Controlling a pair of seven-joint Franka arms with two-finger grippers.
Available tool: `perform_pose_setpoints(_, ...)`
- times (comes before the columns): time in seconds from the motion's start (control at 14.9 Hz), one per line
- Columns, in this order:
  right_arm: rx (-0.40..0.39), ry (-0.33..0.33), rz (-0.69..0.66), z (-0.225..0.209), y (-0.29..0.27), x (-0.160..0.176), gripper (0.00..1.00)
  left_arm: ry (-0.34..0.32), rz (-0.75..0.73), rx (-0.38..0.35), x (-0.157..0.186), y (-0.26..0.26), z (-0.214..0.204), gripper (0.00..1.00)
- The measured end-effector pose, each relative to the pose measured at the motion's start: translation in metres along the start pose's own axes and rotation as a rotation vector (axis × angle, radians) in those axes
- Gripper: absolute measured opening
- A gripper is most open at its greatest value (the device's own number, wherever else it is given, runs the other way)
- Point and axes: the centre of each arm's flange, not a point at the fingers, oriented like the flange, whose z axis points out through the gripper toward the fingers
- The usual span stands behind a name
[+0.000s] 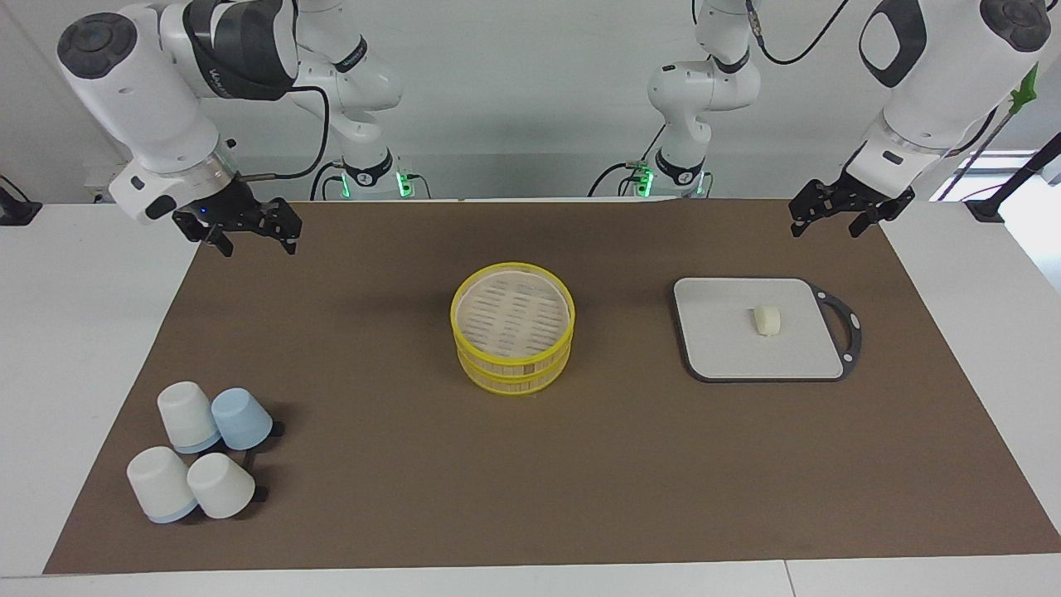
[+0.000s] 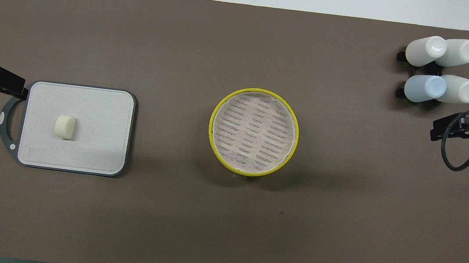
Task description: Place bun in steamer
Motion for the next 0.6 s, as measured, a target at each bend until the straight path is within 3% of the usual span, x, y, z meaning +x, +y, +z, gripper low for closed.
perform_pose_setpoints(0.2,0.000,0.001,-0.002,0.000,-0.001,0.000,1.00,0.030,-0.024,0.000,-0.003,-0.008,0.008,1.00)
perform_pose_setpoints(0.6,-0.005,0.052,0.007,0.001,-0.050,0.008,1.00,0.040,-0.028,0.000,0.000,-0.009,0.084,1.00)
